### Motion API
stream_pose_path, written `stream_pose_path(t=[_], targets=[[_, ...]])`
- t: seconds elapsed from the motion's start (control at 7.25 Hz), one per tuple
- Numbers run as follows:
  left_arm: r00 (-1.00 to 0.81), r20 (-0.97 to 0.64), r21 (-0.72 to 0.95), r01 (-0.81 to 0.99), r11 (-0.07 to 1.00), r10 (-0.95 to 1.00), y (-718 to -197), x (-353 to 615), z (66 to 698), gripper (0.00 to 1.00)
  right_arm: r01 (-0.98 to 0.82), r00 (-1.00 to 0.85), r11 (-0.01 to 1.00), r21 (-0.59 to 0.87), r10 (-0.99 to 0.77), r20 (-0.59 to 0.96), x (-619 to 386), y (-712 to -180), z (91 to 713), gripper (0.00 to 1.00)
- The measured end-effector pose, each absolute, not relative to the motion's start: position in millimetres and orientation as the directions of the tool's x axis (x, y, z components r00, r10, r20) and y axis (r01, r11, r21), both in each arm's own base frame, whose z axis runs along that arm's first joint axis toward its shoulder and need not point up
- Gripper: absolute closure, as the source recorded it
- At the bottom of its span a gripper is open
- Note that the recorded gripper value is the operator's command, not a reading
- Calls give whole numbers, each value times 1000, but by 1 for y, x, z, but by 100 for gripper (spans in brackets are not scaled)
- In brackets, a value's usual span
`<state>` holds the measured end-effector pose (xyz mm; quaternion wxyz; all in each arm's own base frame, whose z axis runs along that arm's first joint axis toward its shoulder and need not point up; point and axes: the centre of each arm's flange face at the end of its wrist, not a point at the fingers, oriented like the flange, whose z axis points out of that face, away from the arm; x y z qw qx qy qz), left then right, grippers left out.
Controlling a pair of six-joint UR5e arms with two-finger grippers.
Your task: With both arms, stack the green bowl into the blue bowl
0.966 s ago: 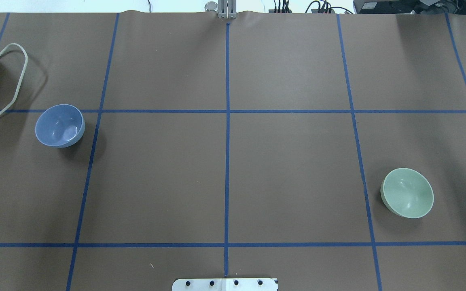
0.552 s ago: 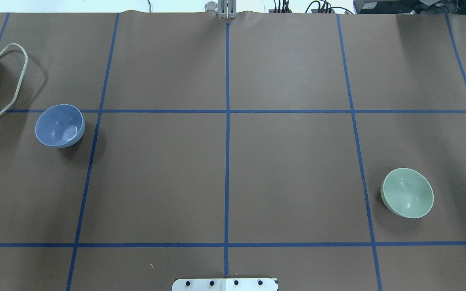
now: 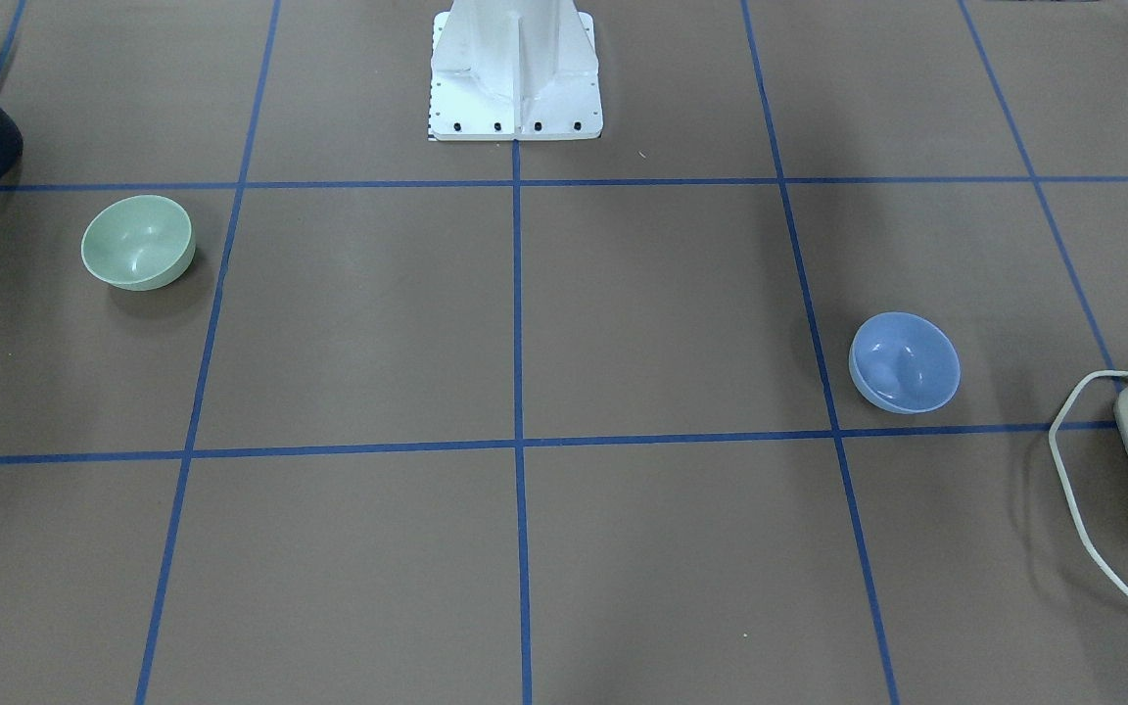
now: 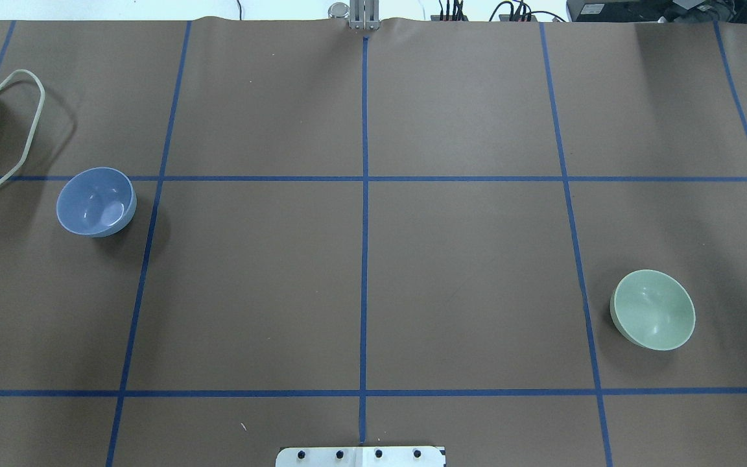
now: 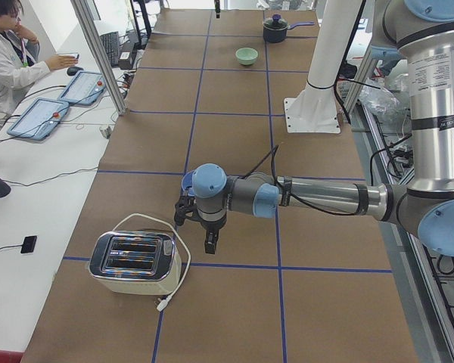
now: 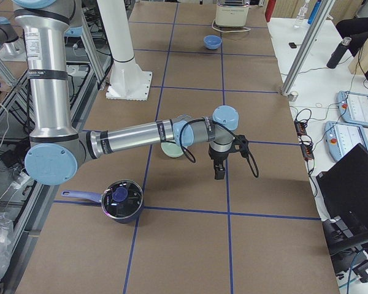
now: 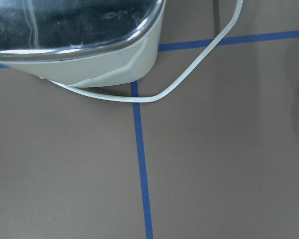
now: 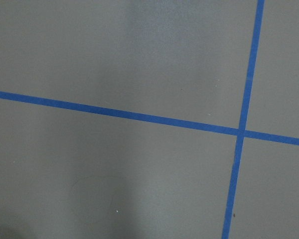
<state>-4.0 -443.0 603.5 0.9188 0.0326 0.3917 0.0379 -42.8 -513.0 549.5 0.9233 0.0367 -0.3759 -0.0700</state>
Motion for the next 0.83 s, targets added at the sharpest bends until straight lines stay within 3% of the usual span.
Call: stream_pose_path(t=[0.28, 0.83], targets=[[683, -724, 124, -15, 992, 101, -459, 3, 582, 0, 108, 638, 988, 114, -157, 754, -59, -511, 529, 0], [645, -762, 101, 25, 995, 61, -467, 67, 542, 0, 174, 573, 957, 233, -290, 766, -99, -494, 468, 0]])
